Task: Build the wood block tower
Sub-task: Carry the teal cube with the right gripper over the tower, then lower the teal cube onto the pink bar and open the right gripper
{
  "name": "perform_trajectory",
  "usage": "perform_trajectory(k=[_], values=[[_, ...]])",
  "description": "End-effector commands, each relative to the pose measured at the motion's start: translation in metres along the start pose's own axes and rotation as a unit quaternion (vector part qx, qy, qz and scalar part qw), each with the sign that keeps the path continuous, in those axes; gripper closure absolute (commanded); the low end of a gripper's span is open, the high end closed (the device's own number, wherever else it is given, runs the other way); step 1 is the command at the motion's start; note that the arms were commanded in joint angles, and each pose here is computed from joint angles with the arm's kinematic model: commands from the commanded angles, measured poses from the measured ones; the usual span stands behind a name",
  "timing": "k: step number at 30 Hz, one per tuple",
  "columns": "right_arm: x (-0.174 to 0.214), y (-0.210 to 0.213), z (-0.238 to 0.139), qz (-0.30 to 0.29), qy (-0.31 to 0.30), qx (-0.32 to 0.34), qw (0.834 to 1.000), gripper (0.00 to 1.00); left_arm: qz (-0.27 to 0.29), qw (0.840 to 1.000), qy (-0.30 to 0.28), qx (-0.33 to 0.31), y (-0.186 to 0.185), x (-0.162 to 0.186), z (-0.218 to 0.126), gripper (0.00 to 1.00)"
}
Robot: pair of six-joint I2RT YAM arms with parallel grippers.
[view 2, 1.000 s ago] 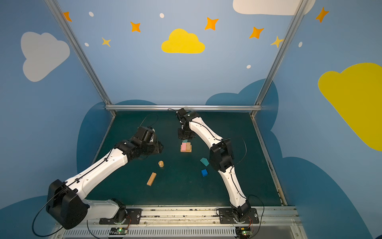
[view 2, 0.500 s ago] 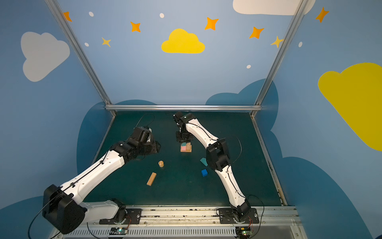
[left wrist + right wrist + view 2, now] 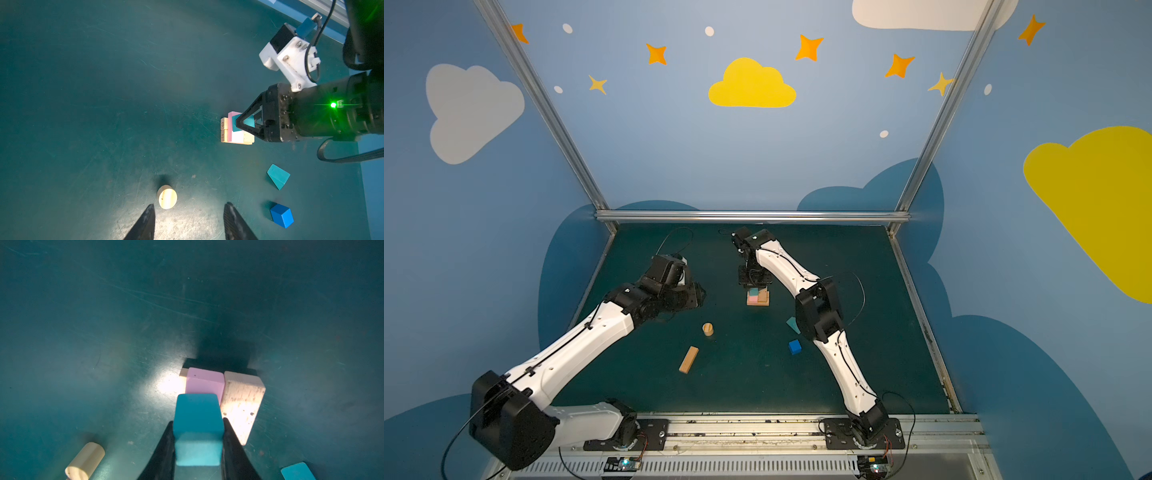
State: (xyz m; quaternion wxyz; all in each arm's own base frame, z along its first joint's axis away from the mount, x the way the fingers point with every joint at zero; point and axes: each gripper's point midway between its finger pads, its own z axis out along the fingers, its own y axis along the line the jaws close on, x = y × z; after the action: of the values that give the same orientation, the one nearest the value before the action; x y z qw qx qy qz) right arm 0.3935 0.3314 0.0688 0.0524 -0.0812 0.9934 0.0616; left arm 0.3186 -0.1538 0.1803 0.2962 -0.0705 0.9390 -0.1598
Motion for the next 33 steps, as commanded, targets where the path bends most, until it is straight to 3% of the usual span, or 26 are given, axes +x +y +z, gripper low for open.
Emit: perform_trajectory(k=[1, 19, 33], values=[[-0.0006, -0.0009, -0.0012, 0.01, -0.004, 0.013, 1.0, 0.83, -0.001, 1.0, 0.001, -0.01, 0.0064, 0.0026, -0.0021, 0.47], [0.001, -0.0005, 0.0022, 0.019, -0.001, 0.016, 1.0, 0.8, -0.002, 1.0, 0.002, -0.01, 0.0085, 0.0042, -0.0019, 0.46], [0.0026, 0.0003, 0.0046, 0.02, 0.003, 0.016, 1.0, 0.67, -0.004, 1.0, 0.002, -0.01, 0.0095, 0.0053, -0.002, 0.46]])
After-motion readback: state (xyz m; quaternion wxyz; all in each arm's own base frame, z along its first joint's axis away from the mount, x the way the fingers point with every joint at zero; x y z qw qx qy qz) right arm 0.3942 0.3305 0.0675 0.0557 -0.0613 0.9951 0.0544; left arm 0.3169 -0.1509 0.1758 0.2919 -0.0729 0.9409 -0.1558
